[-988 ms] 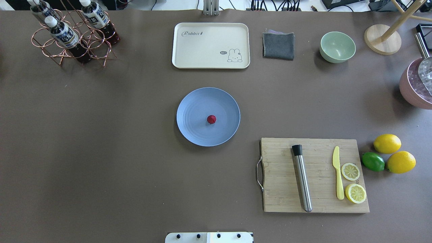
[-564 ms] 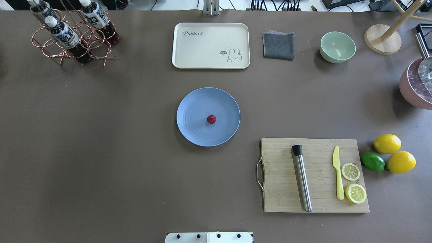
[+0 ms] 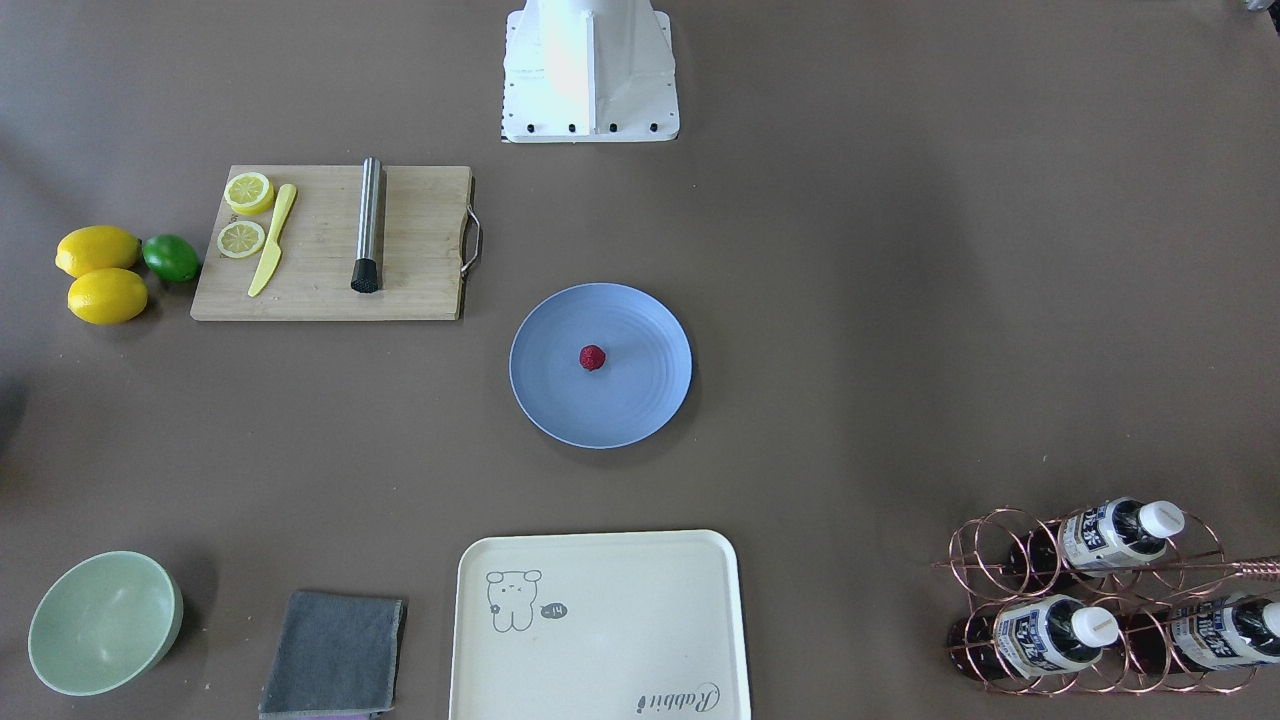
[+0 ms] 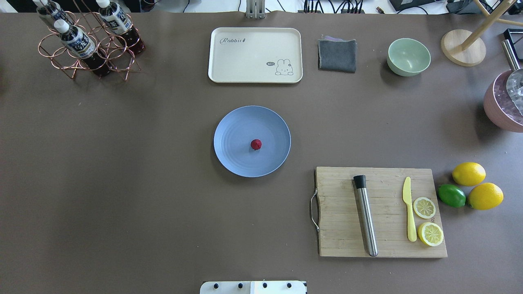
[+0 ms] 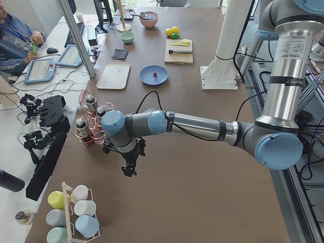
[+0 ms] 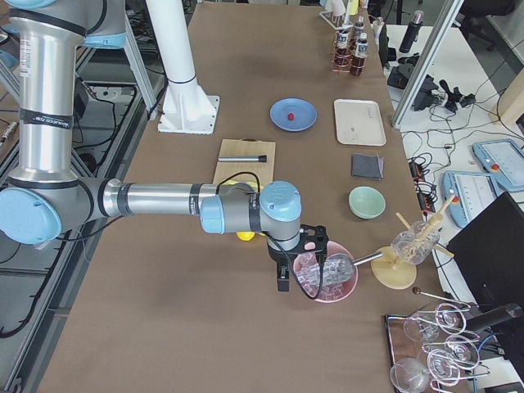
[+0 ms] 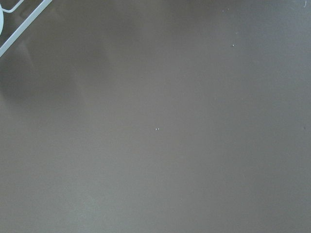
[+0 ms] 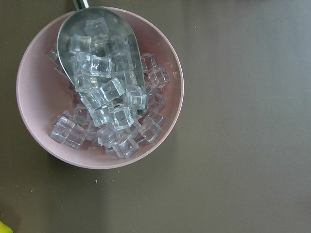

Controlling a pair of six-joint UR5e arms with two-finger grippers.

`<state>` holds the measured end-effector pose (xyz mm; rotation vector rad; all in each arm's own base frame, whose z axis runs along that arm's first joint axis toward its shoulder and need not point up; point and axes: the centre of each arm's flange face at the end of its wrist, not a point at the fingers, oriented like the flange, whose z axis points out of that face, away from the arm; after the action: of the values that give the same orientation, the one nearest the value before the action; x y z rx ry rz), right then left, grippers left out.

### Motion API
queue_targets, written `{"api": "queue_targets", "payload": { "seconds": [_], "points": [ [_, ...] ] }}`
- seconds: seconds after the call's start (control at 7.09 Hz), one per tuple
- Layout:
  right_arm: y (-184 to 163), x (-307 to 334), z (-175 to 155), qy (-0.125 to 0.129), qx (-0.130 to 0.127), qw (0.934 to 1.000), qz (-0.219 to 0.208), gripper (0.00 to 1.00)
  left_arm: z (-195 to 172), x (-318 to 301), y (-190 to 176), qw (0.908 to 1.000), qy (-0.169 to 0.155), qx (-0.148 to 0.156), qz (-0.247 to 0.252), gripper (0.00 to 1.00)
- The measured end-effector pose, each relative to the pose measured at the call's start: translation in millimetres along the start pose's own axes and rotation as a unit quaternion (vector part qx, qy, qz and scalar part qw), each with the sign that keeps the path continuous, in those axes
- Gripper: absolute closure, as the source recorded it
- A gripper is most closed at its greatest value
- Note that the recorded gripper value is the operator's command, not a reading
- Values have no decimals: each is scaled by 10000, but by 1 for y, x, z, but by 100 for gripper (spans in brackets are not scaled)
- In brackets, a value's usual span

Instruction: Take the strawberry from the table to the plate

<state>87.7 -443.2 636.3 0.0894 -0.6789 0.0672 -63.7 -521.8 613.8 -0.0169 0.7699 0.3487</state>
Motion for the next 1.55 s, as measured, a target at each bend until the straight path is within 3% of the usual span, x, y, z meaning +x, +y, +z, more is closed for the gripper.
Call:
{"api": "queue_targets", "payload": {
  "seconds": [0.56,0.99,1.55],
  "points": [
    [1,1,2,-4,-27,10000,9,0,25,-22,4,9999,33,108,86,2],
    [1,2,4,-4,-44,10000,12,0,39,-25,9,9983,394,386,167,2],
    [1,1,4,-16,-44,10000,-2,0,42,-26,13,9980,457,403,153,2]
  ]
}}
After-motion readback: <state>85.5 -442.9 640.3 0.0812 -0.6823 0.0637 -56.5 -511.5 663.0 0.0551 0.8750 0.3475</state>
